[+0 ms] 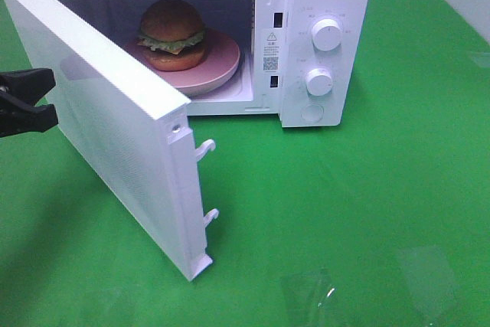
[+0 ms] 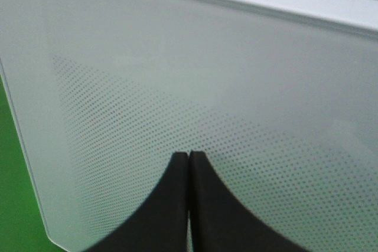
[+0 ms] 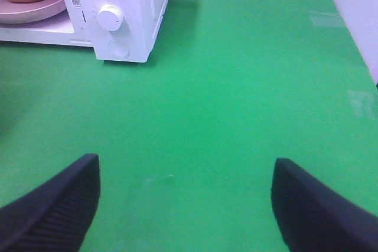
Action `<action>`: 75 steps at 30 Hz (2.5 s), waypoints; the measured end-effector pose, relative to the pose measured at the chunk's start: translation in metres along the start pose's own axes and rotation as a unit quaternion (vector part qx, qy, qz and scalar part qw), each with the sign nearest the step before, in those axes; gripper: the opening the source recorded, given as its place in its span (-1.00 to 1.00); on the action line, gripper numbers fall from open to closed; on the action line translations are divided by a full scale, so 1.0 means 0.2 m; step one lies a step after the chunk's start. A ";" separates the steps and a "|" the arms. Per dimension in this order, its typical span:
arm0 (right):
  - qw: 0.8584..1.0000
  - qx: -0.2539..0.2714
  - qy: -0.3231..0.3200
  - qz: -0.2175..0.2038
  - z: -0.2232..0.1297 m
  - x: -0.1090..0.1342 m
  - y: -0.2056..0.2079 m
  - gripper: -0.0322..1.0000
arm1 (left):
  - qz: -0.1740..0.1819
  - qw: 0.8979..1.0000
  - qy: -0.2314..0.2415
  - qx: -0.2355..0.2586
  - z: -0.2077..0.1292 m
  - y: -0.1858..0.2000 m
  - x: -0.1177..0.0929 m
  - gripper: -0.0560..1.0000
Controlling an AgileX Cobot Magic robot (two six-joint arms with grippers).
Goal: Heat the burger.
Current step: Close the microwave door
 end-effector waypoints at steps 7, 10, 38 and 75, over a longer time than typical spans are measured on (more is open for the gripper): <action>1.000 0.000 0.000 0.000 0.00 0.00 0.00 0.53 | -0.001 1.000 0.004 -0.002 0.01 -0.02 0.00 -0.89; 1.000 0.000 0.000 0.000 0.00 0.00 0.00 0.53 | -0.006 1.000 0.003 -0.009 0.03 -0.04 -0.02 -0.89; 1.000 0.000 0.000 0.000 0.00 0.00 0.00 0.53 | -0.031 0.999 0.035 -0.015 0.03 -0.42 -0.25 -0.89; 1.000 0.000 0.000 0.000 0.00 0.00 0.00 0.53 | -0.076 0.997 0.004 0.005 -0.05 -0.79 -0.67 -0.89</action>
Point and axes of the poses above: a point on each arm's last joint axis where the gripper is mounted, y pointing back along that axis away from the gripper, x along the wrist's bending axis when the last joint is at zero, z = x × y, the point moved 10 cm from there along -y, pointing out along that axis toward the gripper, and after that the axes turned 12 degrees about y, right-handed, at the moved point
